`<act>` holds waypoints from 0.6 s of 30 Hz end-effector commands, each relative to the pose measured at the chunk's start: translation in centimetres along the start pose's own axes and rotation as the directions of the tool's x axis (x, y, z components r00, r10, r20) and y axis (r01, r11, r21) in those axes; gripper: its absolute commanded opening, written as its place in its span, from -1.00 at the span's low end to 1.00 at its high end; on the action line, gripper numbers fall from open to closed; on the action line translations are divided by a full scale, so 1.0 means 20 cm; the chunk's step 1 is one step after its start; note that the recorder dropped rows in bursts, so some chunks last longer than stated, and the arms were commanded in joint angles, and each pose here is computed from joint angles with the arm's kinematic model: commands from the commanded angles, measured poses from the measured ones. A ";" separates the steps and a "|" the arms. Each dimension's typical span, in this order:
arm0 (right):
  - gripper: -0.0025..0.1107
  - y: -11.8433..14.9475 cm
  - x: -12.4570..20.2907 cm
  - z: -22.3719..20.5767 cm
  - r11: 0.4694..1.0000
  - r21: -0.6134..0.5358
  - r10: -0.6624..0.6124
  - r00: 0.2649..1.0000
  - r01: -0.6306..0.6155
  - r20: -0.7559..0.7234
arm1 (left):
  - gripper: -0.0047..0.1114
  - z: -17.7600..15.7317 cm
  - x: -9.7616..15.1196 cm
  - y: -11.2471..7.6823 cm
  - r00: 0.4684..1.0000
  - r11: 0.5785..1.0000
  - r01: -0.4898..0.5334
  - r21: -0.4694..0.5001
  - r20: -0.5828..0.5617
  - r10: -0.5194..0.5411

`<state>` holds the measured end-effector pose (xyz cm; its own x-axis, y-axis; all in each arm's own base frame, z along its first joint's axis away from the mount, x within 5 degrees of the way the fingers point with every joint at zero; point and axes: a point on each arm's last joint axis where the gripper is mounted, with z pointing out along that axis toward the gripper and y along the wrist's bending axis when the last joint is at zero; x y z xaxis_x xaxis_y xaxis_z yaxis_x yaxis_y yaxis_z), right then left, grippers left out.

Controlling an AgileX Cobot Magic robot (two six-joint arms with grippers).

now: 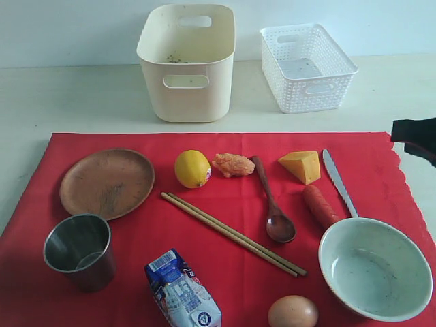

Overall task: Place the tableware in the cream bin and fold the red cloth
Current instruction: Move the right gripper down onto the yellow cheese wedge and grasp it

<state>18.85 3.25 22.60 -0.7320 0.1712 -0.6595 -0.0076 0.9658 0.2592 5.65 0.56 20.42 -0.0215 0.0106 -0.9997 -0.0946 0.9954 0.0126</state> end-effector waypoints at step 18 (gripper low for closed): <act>0.21 0.12 -0.14 0.47 0.934 -0.301 -0.276 0.925 0.194 -0.260 | -0.87 0.00 0.00 0.00 1.000 1.000 -0.004 -0.002 0.007 0.004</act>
<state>26.18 6.61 18.80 -0.8550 -0.1258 -0.5032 -0.3211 0.8902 0.3232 5.65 0.56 20.42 -0.0215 0.0106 -0.9997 -0.0946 0.9954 0.0126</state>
